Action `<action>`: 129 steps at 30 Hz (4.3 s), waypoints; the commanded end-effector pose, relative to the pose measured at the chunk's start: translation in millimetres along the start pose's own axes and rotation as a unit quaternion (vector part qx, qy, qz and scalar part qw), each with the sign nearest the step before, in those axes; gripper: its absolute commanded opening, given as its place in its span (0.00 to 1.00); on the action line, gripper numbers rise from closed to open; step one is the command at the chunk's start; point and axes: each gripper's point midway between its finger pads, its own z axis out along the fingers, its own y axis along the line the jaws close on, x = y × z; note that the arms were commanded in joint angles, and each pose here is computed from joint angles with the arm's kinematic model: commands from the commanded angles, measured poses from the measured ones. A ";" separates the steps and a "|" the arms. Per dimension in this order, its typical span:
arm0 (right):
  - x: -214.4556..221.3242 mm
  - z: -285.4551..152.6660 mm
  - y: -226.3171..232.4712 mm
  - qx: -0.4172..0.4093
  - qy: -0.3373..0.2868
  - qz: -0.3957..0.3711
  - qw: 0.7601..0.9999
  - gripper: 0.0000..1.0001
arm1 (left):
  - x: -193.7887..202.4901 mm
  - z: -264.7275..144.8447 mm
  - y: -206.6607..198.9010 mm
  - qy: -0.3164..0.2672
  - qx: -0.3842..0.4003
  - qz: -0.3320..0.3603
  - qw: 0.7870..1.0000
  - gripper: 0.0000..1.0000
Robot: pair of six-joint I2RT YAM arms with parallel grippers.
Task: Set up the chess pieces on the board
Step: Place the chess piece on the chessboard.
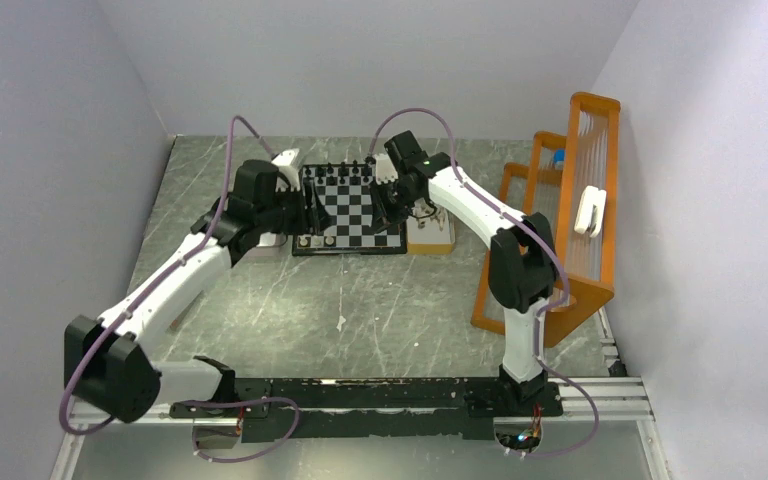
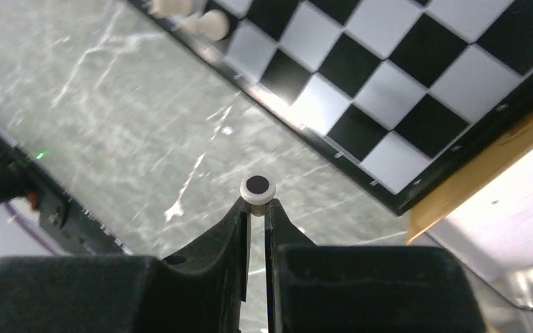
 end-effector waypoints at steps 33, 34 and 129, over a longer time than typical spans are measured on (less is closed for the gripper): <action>-16.6 -68.4 106.4 -0.219 -0.166 -0.088 0.957 0.13 | 6.8 49.6 -52.2 0.080 0.156 -0.201 0.964 0.54; -17.3 -68.5 106.5 -0.220 -0.169 -0.087 0.957 0.13 | 9.2 51.7 -49.5 0.083 0.150 -0.205 0.964 0.54; -22.9 -50.9 86.8 -0.168 -0.229 -0.039 0.958 0.12 | 2.6 75.3 -14.1 0.017 0.104 -0.315 0.943 0.37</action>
